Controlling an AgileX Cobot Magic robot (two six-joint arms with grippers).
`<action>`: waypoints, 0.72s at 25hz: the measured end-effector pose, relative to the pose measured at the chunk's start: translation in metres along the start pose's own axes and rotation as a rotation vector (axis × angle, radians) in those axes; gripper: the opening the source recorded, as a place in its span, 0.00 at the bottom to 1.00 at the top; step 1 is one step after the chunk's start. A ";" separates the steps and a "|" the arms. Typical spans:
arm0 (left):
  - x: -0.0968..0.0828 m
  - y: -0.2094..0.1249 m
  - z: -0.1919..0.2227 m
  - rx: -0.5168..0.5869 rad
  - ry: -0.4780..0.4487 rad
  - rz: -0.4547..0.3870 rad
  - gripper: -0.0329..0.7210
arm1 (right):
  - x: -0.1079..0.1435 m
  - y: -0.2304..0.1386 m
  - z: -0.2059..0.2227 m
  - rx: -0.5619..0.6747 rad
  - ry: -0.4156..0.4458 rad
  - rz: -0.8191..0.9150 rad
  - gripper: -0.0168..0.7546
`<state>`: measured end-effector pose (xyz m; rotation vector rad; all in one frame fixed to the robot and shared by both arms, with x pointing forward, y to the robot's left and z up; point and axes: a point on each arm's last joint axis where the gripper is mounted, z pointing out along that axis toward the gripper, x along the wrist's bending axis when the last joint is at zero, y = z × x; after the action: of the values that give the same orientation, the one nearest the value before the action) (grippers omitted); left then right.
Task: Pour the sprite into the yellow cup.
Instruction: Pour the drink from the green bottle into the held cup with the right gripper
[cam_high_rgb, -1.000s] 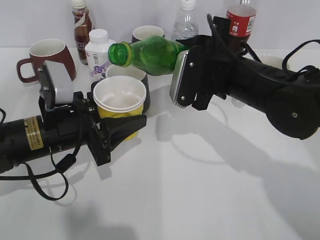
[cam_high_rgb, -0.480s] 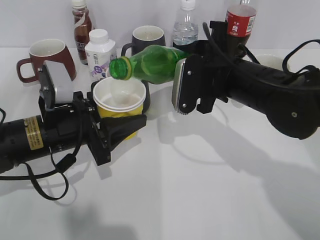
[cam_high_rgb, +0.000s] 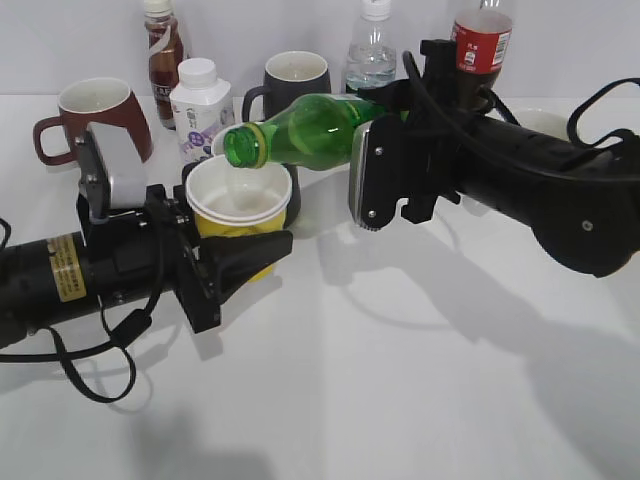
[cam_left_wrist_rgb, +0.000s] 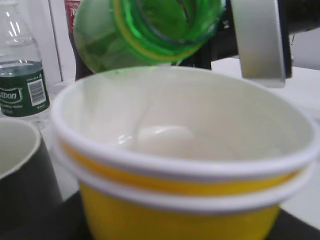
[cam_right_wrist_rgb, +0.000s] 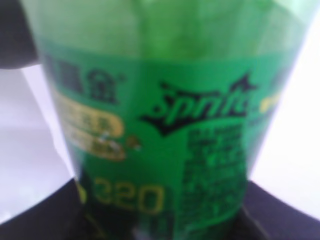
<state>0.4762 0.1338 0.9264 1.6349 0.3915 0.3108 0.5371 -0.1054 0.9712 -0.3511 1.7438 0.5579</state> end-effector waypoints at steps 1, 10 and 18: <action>0.000 0.000 0.000 0.002 0.000 -0.001 0.60 | 0.000 0.000 0.000 0.003 -0.001 -0.005 0.49; -0.002 -0.010 -0.010 0.030 0.048 -0.052 0.60 | 0.000 -0.001 0.000 0.013 -0.003 -0.023 0.49; -0.001 -0.011 -0.012 0.036 0.053 -0.017 0.60 | -0.001 -0.001 0.000 0.009 -0.007 -0.052 0.49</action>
<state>0.4690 0.1451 0.9169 1.6600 0.4533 0.3368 0.5377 -0.1061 0.9717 -0.3864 1.7248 0.5131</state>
